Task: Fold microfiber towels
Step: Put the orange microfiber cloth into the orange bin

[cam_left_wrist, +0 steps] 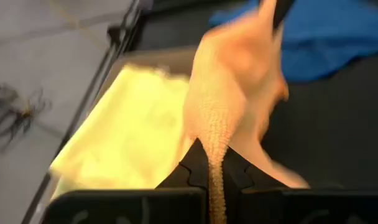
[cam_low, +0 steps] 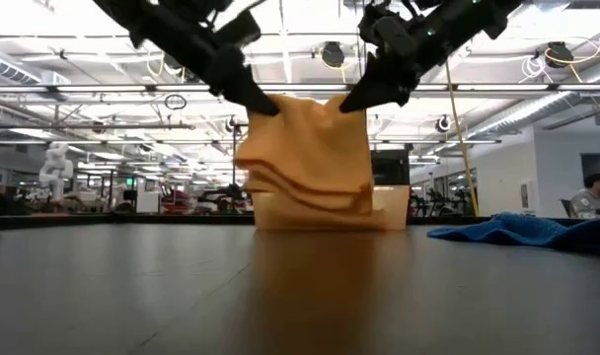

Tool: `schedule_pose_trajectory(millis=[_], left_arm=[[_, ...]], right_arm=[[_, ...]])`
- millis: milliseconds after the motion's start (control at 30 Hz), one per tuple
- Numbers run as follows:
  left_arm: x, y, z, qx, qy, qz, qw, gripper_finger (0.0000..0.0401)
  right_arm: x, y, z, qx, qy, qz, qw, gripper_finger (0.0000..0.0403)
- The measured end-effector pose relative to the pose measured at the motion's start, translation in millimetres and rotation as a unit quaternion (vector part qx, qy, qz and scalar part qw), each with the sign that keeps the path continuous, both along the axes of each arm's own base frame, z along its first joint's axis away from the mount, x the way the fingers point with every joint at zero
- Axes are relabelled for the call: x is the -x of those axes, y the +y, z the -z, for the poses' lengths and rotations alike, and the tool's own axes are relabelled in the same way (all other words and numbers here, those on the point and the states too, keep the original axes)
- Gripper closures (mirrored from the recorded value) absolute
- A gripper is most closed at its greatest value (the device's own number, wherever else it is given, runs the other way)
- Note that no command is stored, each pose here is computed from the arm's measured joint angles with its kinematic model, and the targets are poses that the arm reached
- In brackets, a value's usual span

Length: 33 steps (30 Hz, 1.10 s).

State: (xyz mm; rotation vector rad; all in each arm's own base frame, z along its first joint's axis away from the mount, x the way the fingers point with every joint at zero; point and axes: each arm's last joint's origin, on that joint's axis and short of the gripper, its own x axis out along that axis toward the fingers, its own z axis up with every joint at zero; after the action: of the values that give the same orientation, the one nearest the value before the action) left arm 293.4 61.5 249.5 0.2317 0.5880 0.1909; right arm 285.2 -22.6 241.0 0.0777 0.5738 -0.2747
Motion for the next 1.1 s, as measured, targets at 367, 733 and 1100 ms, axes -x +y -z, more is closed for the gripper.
schedule_pose_trajectory(millis=[367,733,1100], left_arm=[[-24.9,100.9,16.3,-0.003,0.032,-0.046,0.998,0.0395],[-56.8,161.6,58.5,0.014,0.072,-0.077,0.994,0.0386],[-61.7,176.8,46.3,-0.01,0.064,-0.128,0.99,0.0289]], right_arm=[[21.6,-83.1,1.4,0.036,0.032,0.12,0.992,0.0402],[32.6,-145.0,39.1,-0.003,0.085,0.153,0.985,0.0399],[38.4,-162.3,47.2,0.013,0.097,0.169,0.981,0.0291]])
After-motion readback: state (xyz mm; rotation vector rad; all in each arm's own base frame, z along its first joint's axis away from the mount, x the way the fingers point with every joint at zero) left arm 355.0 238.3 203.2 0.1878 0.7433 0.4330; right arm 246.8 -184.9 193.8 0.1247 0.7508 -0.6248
